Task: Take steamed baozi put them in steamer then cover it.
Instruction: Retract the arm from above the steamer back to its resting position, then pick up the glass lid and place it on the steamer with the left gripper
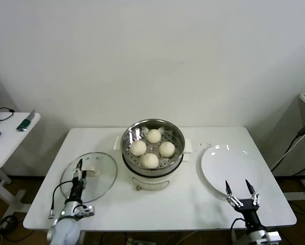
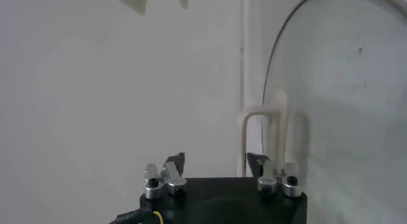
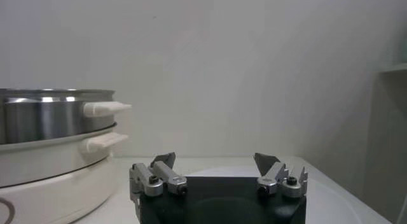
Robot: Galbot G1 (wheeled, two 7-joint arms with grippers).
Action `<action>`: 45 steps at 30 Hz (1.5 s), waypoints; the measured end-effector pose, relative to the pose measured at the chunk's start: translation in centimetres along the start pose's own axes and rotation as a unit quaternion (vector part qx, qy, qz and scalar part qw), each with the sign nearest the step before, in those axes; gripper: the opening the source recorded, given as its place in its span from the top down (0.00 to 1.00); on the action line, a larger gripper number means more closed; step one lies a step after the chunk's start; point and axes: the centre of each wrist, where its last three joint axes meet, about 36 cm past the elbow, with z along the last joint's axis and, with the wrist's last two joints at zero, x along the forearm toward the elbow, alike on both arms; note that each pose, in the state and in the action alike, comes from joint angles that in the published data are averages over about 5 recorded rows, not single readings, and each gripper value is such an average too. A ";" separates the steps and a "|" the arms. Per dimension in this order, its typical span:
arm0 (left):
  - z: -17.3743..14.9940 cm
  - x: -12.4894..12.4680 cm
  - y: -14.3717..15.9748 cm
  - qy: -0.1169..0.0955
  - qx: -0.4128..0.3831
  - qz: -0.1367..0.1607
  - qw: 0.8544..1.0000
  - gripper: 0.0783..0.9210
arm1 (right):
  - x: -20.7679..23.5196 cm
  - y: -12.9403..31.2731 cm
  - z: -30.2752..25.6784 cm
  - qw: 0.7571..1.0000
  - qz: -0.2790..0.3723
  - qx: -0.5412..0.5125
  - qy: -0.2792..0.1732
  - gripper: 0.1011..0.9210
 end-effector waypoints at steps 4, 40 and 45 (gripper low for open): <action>0.3 -0.1 -0.2 0.001 -0.004 0.004 1.000 0.46 | 0.0 0.1 0.0 1.000 0.000 0.000 0.000 0.12; 0.4 0.7 14.0 0.013 0.025 -0.039 0.999 0.93 | -1.3 -0.3 -2.3 1.000 0.002 0.023 0.001 0.12; -0.8 1.0 17.8 0.017 0.041 -0.039 0.998 0.93 | -1.1 -0.5 -2.1 1.000 -0.002 0.027 0.008 0.12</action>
